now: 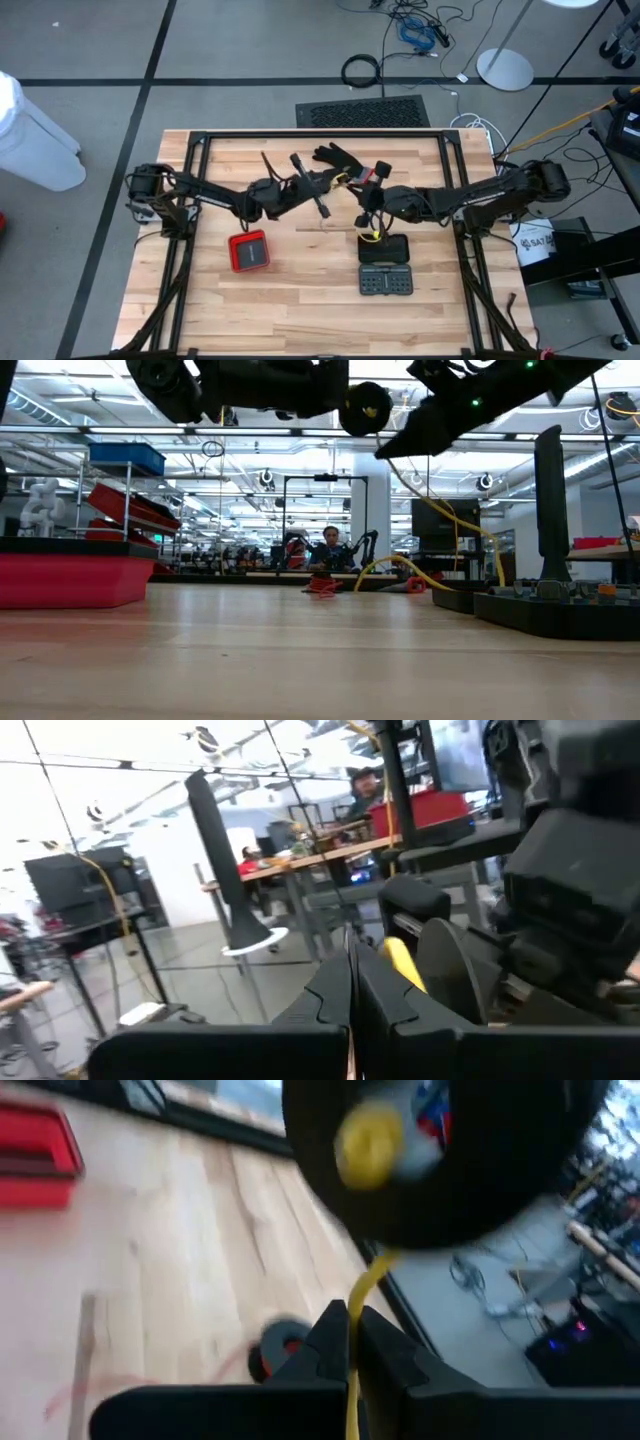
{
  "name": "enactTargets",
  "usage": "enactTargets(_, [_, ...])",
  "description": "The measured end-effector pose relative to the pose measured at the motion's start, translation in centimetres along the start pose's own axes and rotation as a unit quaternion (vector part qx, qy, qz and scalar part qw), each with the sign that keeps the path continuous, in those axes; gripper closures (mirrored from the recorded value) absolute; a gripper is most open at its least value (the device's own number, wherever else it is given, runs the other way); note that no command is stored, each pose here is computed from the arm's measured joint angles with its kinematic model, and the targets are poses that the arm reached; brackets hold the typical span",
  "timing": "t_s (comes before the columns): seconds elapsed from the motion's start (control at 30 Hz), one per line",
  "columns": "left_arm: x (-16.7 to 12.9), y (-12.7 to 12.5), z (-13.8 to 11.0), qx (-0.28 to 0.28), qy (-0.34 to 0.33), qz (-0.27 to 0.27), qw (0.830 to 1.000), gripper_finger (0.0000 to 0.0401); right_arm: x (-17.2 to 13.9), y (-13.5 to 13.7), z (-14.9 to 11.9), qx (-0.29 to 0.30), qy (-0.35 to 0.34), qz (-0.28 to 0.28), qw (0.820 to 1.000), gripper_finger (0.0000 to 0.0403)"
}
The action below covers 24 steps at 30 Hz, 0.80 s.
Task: Coil cords
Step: Coil the yellow wire onto the spool
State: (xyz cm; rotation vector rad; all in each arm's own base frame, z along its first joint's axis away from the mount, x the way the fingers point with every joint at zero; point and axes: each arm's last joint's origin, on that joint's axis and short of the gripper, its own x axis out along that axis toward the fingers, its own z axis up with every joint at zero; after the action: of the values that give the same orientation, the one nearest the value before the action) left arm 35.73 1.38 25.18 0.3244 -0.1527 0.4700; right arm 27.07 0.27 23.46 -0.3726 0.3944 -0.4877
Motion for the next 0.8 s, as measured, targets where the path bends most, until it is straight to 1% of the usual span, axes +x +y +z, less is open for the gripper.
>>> enactTargets(0.1, [0.6, -0.3, -0.7, 0.022, 0.005, 0.017, 1.000, 0.0401, 0.5, 0.3, 0.4, 0.003, -0.029, 0.007, 1.000, 0.0403])
enactTargets(0.27, [1.4, -0.9, -1.9, 0.047, -0.008, 0.048, 0.998, 0.0401, 1.2, 0.4, 1.2, 0.008, -0.029, 0.009, 1.000, 0.0402])
enactTargets(0.33, [2.0, -1.3, -2.1, 0.068, -0.008, 0.051, 0.996, 0.0401, 1.4, 0.5, 1.4, 0.013, -0.027, 0.010, 1.000, 0.0402])
enactTargets(0.47, [2.9, -1.9, -3.0, 0.114, 0.011, 0.062, 0.991, 0.0401, 1.7, 0.5, 1.6, 0.018, -0.027, 0.007, 0.999, 0.0402])
enactTargets(0.57, [3.3, -2.3, -4.0, 0.160, 0.040, 0.069, 0.984, 0.0401, 1.7, 0.4, 1.9, 0.022, -0.032, 0.006, 0.999, 0.0402])
enactTargets(0.7, [3.2, -2.6, -4.9, 0.207, 0.075, 0.062, 0.973, 0.0401, 1.6, 0.3, 1.6, 0.010, -0.013, -0.007, 1.000, 0.0402])
enactTargets(0.8, [3.1, -2.9, -5.3, 0.222, 0.096, 0.051, 0.969, 0.0401, 1.1, 0.0, 1.4, -0.005, 0.008, -0.011, 1.000, 0.0402])
